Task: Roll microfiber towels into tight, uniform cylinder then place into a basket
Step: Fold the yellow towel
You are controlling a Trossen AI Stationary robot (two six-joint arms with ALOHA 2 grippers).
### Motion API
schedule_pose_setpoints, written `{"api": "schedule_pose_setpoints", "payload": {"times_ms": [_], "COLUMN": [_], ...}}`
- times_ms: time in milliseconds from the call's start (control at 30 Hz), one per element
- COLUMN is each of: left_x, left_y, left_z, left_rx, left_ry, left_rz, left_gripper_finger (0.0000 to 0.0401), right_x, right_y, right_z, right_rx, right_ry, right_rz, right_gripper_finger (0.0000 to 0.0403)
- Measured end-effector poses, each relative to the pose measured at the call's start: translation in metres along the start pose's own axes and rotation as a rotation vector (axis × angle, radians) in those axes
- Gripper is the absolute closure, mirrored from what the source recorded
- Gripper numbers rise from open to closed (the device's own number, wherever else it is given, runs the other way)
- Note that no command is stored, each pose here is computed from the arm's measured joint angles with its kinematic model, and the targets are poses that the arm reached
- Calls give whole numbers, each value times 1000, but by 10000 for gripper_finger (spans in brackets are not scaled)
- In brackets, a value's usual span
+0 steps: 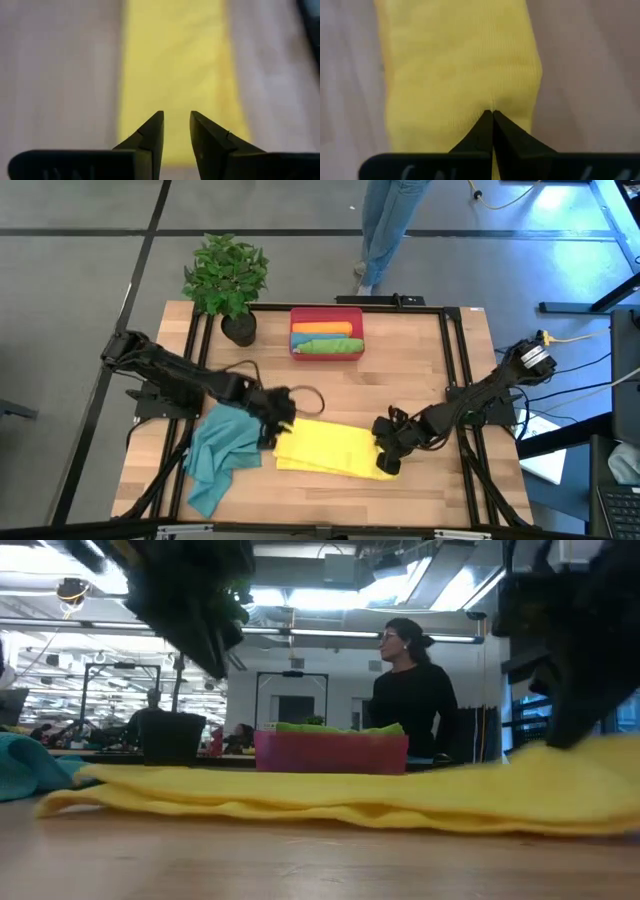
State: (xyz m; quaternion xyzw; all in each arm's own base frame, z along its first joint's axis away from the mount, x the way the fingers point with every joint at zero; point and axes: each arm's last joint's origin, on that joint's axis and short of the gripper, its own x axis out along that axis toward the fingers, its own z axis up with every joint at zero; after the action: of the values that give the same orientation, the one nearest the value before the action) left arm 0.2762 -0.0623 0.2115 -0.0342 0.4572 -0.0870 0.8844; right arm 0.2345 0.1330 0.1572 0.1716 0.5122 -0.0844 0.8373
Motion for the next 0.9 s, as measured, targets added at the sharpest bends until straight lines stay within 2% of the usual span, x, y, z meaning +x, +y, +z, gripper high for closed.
{"api": "schedule_pose_setpoints", "payload": {"times_ms": [100, 200, 367, 533, 667, 767, 900], "left_x": [9, 17, 32, 38, 37, 36, 36], "left_y": [-25, -45, -69, -80, -81, -82, -81], "left_z": [1, 0, -11, -21, -29, -34, -33], "left_rx": [58, 54, 48, 53, 109, 186, 235], "left_ry": [-44, -85, -46, -4, 46, 71, 56], "left_rz": [-52, -53, -73, -19, 41, 103, 124], "left_gripper_finger": [316, 316, 316, 316, 316, 316, 316], "right_x": [-8, -12, -11, -11, -11, -12, -12], "right_y": [-4, -5, -9, -12, -18, -18, -18], "right_z": [-1, 2, 7, 5, -1, -2, -2], "right_rx": [-19, -43, -62, -62, -57, -63, -62], "right_ry": [-16, -54, -62, -4, 63, 87, 98], "right_rz": [-31, -48, -63, -66, -106, -107, -97], "right_gripper_finger": [395, 395, 395, 395, 393, 372, 309]}}
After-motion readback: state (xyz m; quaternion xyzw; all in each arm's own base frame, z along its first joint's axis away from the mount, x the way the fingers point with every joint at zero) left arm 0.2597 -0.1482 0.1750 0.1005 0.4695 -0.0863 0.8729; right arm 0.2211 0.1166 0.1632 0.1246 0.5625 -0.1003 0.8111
